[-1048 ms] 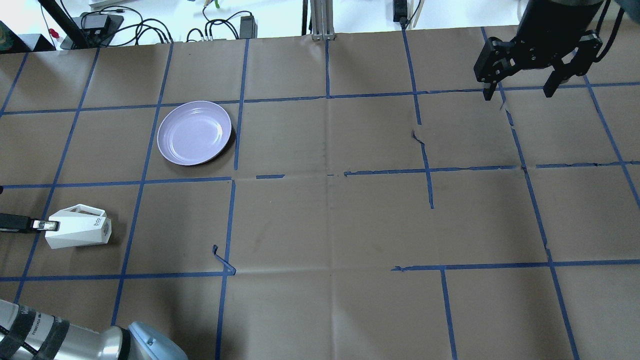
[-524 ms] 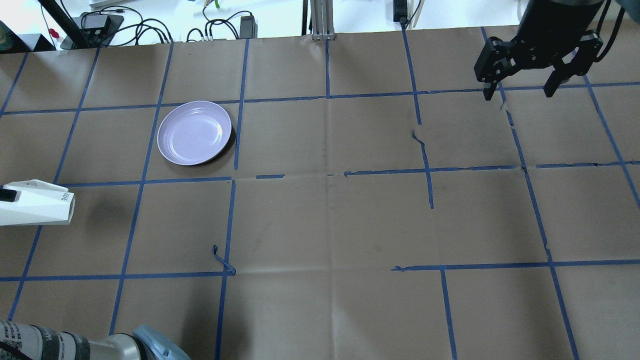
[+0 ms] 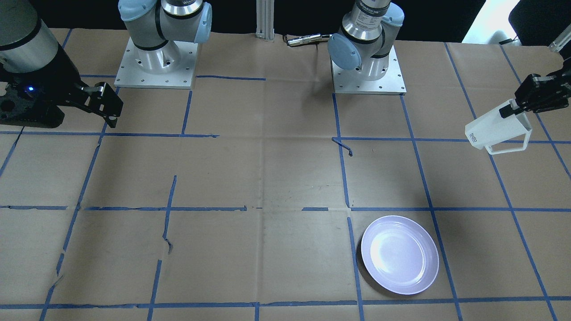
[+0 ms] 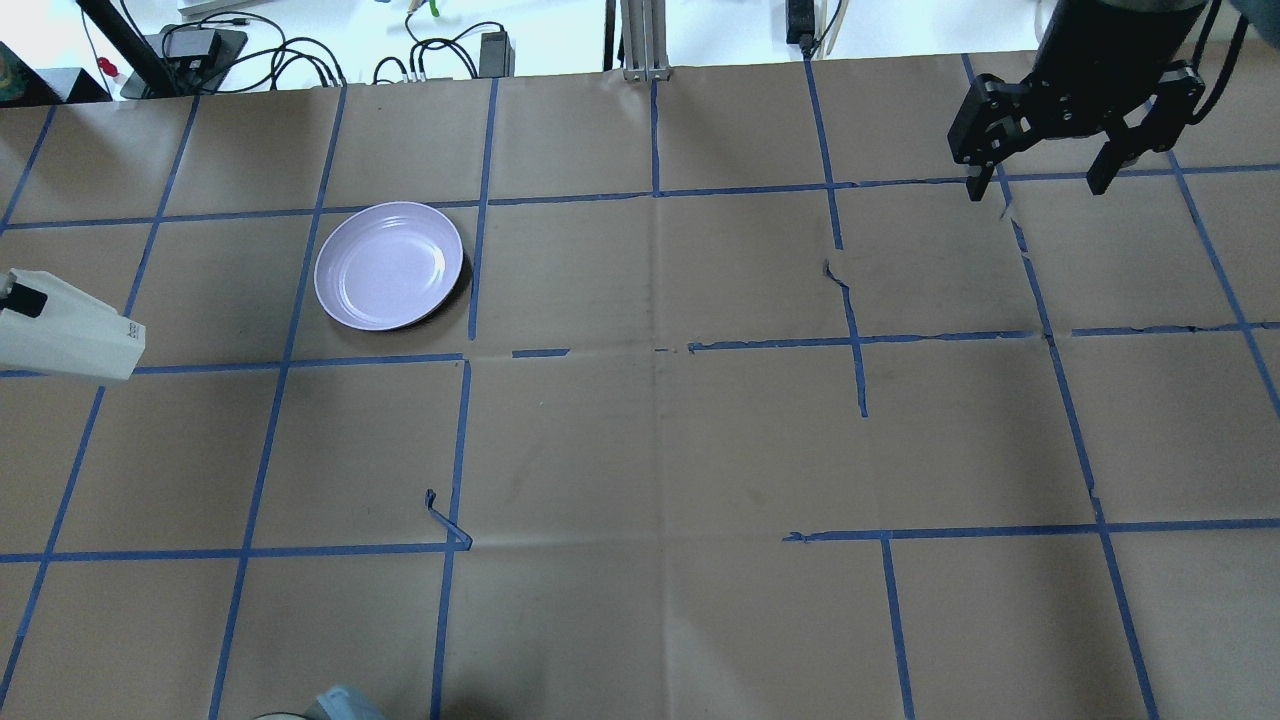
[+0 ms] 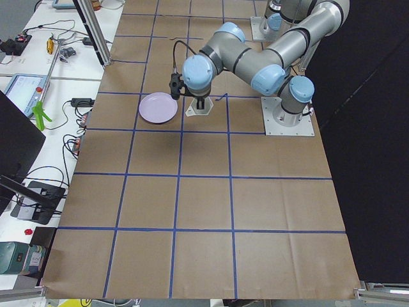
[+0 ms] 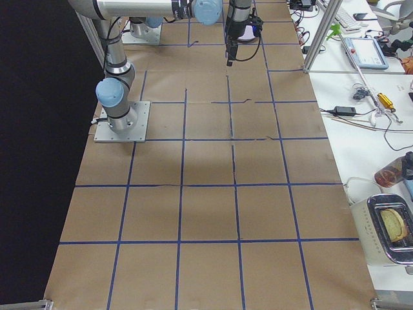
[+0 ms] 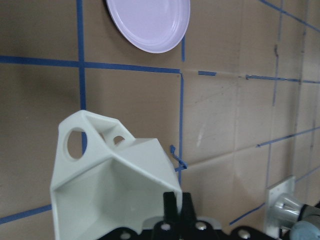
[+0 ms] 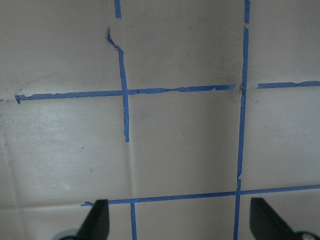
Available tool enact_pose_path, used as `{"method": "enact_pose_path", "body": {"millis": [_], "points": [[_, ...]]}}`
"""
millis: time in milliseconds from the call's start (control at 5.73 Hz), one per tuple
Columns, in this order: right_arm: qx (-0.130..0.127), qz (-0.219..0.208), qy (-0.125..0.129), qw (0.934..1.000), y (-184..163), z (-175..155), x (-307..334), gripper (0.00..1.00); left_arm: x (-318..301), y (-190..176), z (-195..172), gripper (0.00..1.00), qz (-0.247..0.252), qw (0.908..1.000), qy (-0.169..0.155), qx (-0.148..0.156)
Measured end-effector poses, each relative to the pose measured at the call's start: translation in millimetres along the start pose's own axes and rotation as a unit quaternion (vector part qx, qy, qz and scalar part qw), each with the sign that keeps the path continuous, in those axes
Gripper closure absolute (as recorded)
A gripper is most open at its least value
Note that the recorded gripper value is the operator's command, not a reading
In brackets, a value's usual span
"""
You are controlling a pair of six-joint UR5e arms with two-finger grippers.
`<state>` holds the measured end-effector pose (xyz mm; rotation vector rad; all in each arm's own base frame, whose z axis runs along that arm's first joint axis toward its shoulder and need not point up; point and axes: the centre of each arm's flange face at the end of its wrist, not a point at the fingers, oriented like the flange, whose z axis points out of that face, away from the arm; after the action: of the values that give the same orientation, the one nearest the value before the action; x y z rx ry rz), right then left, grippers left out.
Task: Flip cup and place on plate
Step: 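Lift the white cup with the left gripper and turn it upright, then carry the white cup over the lavender plate and lower it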
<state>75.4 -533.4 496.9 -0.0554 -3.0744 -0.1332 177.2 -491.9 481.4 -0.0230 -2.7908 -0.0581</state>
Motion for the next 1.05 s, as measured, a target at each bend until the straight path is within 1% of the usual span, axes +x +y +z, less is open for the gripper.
{"method": "enact_pose_path", "body": {"millis": [175, 349, 524, 698, 873, 1048], "points": [[0.000, 0.000, 0.000, 1.0000, 0.0, 0.0, 0.0, 0.00, 54.4, -26.7, 5.0, 1.00, 0.000, 0.9977, -0.068, 0.006], [0.000, 0.000, 0.000, 1.0000, 0.0, -0.1, 0.0, 0.00, 107.1, -51.1, 18.9, 1.00, 0.002, 0.9930, -0.117, 0.021], [0.000, 0.000, 0.000, 1.0000, 0.0, -0.1, 0.0, 0.00, 154.2, -71.3, 37.9, 1.00, 0.017, 0.9882, -0.148, 0.035], [0.000, 0.000, 0.000, 1.0000, 0.0, -0.1, 0.0, 0.00, 199.1, -89.5, 63.0, 1.00, 0.047, 0.9833, -0.171, 0.042], [0.000, 0.000, 0.000, 1.0000, 0.1, 0.0, 0.0, 0.00, 229.8, -104.8, 88.0, 1.00, 0.077, 0.9780, -0.189, 0.042], [0.000, 0.000, 0.000, 1.0000, 0.1, 0.0, 0.0, 0.00, 241.9, -116.9, 108.6, 1.00, 0.095, 0.9743, -0.201, 0.037]]}}
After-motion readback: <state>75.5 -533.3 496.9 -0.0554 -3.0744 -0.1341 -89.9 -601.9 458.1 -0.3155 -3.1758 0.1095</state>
